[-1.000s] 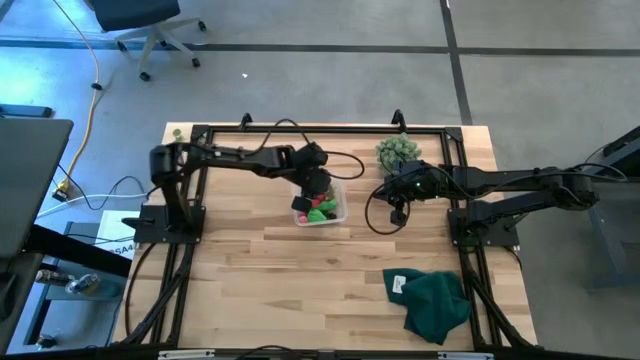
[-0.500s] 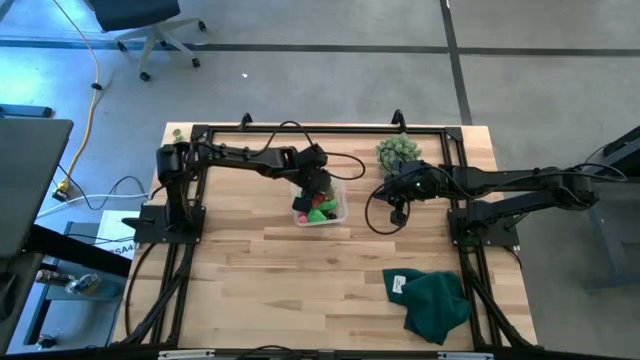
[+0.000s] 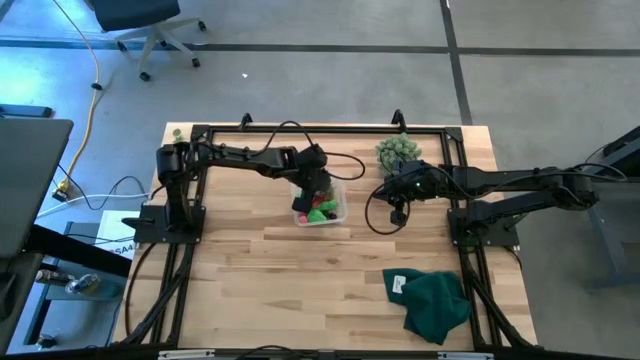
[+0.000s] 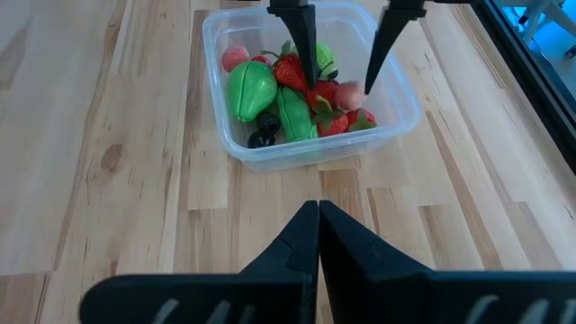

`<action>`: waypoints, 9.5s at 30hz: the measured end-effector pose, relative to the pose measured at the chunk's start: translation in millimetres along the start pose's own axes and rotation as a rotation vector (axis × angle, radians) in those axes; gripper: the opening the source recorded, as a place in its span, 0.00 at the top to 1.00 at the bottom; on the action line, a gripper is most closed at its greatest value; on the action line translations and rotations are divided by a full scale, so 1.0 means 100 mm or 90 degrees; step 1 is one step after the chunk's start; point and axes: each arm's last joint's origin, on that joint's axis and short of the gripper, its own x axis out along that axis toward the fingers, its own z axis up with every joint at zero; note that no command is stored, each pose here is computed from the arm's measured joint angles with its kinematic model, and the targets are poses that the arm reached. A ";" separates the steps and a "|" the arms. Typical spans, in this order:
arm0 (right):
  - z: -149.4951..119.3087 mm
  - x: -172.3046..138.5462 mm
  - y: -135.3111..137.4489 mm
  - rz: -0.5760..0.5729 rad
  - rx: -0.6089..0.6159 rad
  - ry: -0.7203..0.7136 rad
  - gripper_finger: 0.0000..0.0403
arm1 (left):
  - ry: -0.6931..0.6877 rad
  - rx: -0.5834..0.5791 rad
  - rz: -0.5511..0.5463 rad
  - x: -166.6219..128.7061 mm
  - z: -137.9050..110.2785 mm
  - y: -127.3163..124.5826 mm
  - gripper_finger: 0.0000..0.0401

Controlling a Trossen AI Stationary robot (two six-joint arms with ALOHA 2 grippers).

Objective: Pick and placing Produce into tupperware
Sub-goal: Return to Home Position

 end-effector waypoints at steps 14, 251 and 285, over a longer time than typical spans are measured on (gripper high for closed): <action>0.00 0.00 0.00 0.000 0.000 0.000 1.00 | -0.090 -0.055 -0.043 -0.56 0.15 -0.04 0.47; -1.28 -0.36 0.04 0.045 0.127 -0.417 1.00 | -0.656 0.043 0.226 -1.54 -1.70 -1.74 0.99; -1.27 -0.36 0.04 0.045 0.127 -0.417 1.00 | -0.656 0.043 0.226 -1.54 -1.70 -1.74 0.99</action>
